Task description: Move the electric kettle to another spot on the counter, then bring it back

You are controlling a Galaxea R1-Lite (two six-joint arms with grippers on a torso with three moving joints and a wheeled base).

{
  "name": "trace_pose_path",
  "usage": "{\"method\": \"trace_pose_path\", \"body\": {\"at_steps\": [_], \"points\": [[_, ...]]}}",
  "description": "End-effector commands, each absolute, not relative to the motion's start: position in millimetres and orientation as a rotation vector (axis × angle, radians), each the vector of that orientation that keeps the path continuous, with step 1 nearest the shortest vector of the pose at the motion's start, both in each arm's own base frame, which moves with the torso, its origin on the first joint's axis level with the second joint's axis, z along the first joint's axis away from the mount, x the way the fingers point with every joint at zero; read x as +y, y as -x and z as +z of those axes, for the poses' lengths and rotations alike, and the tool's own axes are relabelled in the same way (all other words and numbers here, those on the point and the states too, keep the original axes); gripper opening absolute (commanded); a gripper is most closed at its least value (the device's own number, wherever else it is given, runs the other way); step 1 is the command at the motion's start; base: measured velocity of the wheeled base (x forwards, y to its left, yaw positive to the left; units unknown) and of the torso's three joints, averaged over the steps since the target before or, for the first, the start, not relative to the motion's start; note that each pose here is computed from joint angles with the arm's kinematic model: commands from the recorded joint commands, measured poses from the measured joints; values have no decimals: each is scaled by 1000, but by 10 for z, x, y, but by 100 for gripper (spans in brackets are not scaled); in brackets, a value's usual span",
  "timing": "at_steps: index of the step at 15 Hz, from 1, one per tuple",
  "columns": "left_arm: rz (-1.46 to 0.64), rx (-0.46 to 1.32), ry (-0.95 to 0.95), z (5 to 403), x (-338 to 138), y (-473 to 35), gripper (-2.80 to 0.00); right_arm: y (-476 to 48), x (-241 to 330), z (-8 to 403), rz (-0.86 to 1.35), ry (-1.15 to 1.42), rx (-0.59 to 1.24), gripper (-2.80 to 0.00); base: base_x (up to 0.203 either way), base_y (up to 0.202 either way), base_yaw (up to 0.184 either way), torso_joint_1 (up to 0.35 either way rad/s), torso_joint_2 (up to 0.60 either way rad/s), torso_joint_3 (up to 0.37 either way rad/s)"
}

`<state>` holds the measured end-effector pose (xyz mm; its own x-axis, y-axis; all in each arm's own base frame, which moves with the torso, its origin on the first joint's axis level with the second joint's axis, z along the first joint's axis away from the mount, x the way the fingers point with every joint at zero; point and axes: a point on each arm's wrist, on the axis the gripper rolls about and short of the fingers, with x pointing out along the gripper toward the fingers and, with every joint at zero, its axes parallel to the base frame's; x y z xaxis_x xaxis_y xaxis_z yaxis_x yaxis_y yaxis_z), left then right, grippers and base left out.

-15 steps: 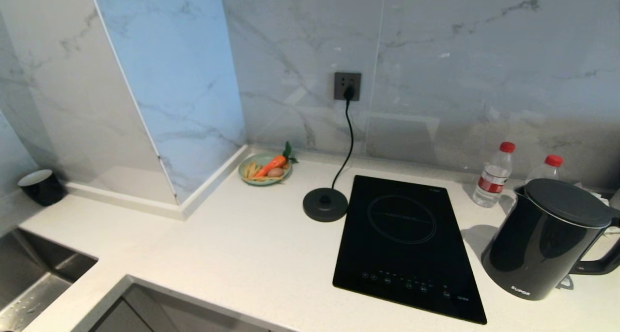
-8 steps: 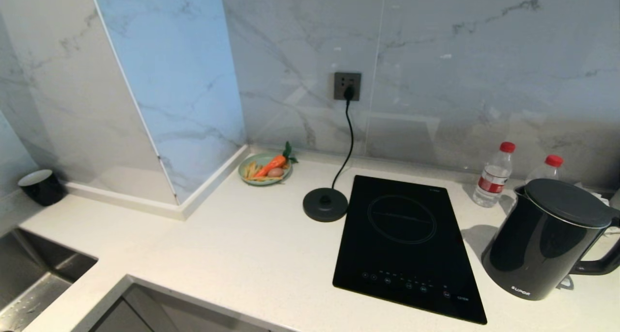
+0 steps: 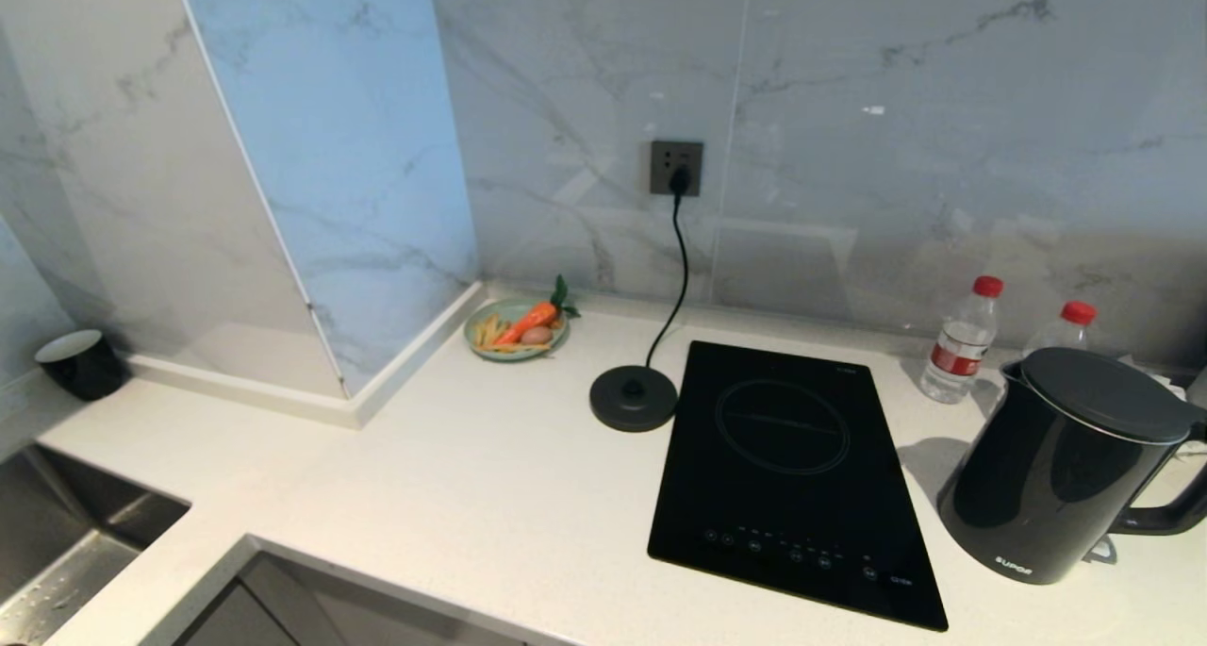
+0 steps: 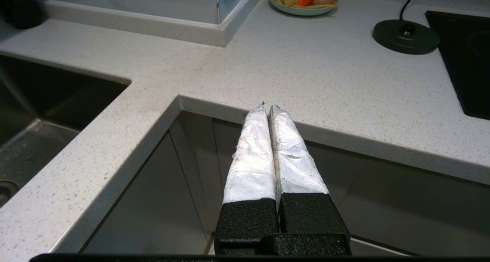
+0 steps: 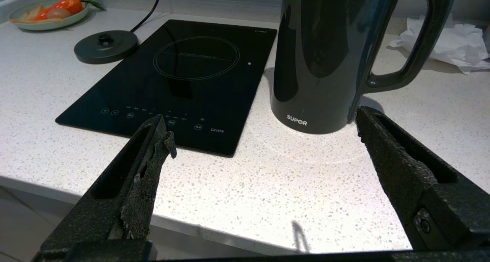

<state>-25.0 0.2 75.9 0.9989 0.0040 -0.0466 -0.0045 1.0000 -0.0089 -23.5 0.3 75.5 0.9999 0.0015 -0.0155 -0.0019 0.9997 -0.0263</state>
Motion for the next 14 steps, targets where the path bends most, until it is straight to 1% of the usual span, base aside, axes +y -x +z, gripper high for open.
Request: {"method": "trace_pose_path", "body": {"at_steps": [1,14], "points": [[5,46,9,760,2,251,-280,236,3,756,2,26,12,0,0,0,0,0,0,0],[3,49,8,759,1,249,-280,231,2,761,-4,12,2,0,0,0,0,0,0,0]]}}
